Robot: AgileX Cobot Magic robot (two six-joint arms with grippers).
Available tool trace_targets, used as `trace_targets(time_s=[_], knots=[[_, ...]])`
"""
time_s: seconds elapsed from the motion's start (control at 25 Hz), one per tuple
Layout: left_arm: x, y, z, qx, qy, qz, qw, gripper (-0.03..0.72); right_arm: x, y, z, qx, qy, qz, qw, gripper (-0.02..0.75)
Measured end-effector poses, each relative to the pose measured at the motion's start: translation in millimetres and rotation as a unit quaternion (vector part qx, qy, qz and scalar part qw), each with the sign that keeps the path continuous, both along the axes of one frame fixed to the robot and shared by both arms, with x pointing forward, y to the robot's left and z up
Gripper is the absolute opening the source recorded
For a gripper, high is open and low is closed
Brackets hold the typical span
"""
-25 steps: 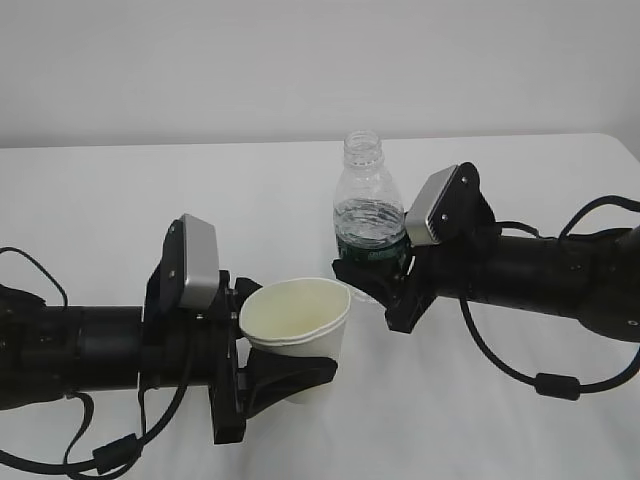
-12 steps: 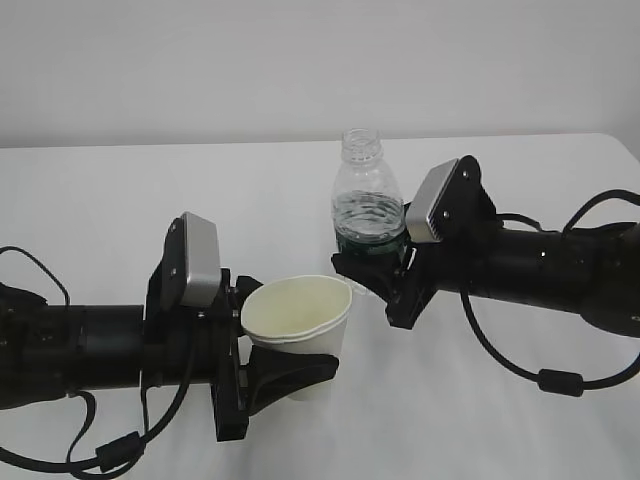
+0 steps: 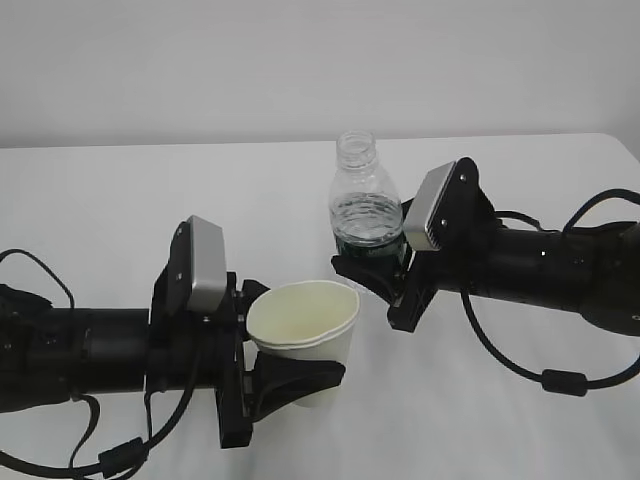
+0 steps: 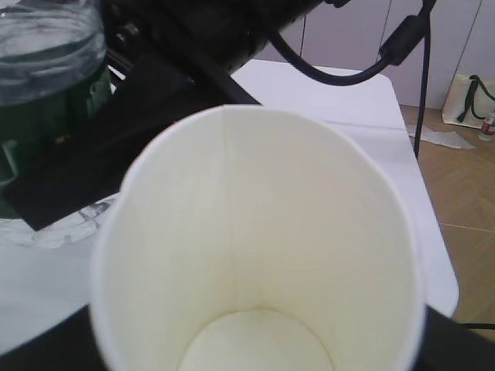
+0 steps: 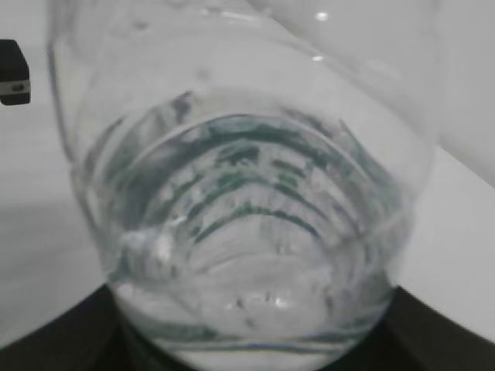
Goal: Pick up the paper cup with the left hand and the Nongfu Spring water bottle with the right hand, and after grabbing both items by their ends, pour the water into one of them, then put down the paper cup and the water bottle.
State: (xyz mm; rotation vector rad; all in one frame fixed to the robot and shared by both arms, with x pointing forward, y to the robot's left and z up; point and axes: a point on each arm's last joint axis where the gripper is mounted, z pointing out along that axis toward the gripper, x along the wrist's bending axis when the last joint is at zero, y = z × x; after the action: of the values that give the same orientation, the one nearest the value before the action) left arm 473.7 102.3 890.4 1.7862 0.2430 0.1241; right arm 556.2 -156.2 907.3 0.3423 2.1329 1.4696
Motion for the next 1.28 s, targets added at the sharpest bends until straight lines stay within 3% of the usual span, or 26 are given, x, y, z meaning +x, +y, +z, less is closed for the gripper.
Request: trace_targets(time_s=[1.08, 1.28], knots=[[9.2, -4.6, 6.5, -0.010, -0.017, 0.002, 1.000, 0.452, 5.3, -2.5, 3.4, -0.087, -0.147, 0.013, 0.985, 0.455], [10.0, -3.5, 2.9, 0.010, -0.014, 0.007, 1.000, 0.452, 6.6, -3.3, 4.0, -0.099, -0.165, 0.010, 0.981, 0.455]])
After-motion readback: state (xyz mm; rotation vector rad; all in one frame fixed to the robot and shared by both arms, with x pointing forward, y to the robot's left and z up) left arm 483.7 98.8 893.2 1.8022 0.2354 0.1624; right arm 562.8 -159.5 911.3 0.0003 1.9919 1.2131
